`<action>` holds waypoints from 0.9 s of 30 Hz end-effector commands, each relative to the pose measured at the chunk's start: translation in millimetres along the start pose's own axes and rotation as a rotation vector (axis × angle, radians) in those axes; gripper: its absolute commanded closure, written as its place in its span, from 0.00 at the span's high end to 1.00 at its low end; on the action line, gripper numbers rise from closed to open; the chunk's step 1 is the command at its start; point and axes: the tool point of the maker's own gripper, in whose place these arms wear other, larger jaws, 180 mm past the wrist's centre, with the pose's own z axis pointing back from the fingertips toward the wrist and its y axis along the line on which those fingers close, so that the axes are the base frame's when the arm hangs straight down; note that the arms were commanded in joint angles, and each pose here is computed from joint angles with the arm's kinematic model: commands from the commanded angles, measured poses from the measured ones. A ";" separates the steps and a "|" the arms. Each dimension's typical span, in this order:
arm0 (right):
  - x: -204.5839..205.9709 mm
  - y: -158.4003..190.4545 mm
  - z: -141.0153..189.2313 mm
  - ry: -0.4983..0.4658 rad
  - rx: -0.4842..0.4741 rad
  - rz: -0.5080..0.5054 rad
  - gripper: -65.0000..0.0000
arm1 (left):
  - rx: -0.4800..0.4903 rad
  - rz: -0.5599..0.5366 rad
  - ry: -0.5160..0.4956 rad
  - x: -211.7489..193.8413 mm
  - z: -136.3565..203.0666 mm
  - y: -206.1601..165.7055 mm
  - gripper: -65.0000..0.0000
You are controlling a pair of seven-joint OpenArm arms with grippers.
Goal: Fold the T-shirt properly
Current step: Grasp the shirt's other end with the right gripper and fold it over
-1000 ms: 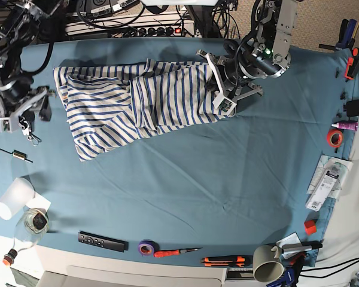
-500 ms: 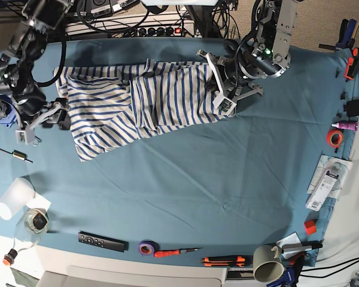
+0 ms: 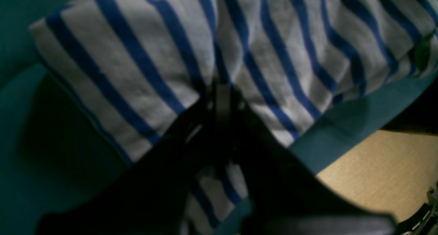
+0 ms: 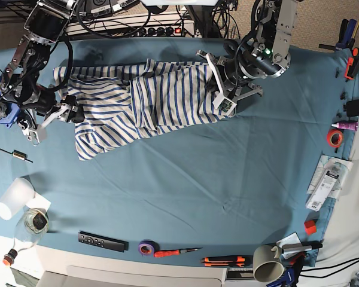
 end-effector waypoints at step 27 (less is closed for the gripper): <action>45.4 95.9 20.0 -0.226 0.325 0.132 0.00 | 0.009 -0.014 -0.034 11.4 1.9 2.5 0.00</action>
